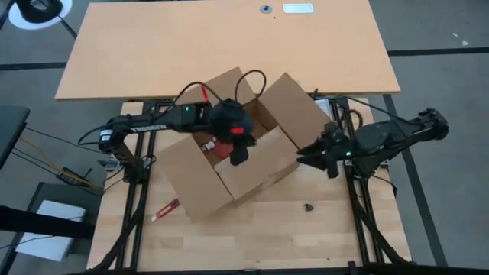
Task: Unpack boxes
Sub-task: Open the cardboard box using the cutter
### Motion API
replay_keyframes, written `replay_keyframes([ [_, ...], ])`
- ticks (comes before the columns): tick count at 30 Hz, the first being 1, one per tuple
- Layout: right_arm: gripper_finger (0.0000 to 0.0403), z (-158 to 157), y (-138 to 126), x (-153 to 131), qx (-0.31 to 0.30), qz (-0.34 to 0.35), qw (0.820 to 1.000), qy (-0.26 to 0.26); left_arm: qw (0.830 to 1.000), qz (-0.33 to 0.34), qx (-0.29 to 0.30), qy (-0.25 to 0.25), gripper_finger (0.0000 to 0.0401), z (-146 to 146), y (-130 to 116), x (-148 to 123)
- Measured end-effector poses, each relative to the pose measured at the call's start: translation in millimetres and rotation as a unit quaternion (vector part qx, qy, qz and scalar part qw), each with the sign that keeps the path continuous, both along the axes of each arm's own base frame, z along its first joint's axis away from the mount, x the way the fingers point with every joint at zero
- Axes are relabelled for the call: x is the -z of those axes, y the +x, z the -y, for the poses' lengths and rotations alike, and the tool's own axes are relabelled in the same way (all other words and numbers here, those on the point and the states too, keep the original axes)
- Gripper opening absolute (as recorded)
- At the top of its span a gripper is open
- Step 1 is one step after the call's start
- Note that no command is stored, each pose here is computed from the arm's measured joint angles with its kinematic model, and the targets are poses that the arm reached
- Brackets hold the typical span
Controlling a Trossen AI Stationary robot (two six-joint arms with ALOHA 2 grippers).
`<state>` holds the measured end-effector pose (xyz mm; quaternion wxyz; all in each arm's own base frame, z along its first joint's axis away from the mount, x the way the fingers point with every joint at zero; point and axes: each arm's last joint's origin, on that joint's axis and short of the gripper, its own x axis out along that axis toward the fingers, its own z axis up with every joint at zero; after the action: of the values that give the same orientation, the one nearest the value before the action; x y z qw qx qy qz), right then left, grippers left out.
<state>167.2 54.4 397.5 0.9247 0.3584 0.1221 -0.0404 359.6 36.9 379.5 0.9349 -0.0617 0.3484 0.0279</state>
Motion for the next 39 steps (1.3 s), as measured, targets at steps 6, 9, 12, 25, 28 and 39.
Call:
replay_keyframes([
  [6,0.0229,-11.8,28.5,21.0,-0.015,-0.063,0.997,-0.034,0.994,-0.101,-0.038,0.011,0.0064,-30.3,-10.8,36.7],
  [9,0.0229,-18.3,42.1,36.0,-0.034,-0.109,0.992,-0.044,0.989,-0.138,-0.05,0.011,0.0064,-42.8,-15.3,62.7],
  [12,0.0229,-24.7,53.7,52.4,-0.057,-0.162,0.984,-0.051,0.984,-0.168,-0.057,0.006,0.0064,-51.4,-20.7,88.6],
  [25,0.0228,-32.3,94.7,131.3,-0.035,-0.383,0.915,-0.122,0.989,-0.144,0.04,-0.018,0.0064,-53.8,-22.4,128.3],
  [28,0.0228,-28.6,103.7,143.2,-0.017,-0.403,0.907,-0.121,0.989,-0.128,0.064,-0.043,0.0064,-51.9,-20.6,123.7],
  [39,0.0228,-6.1,112.9,144.8,0.038,-0.397,0.911,-0.11,0.988,-0.012,0.136,-0.076,0.0046,-38.5,-2.1,60.4],
])
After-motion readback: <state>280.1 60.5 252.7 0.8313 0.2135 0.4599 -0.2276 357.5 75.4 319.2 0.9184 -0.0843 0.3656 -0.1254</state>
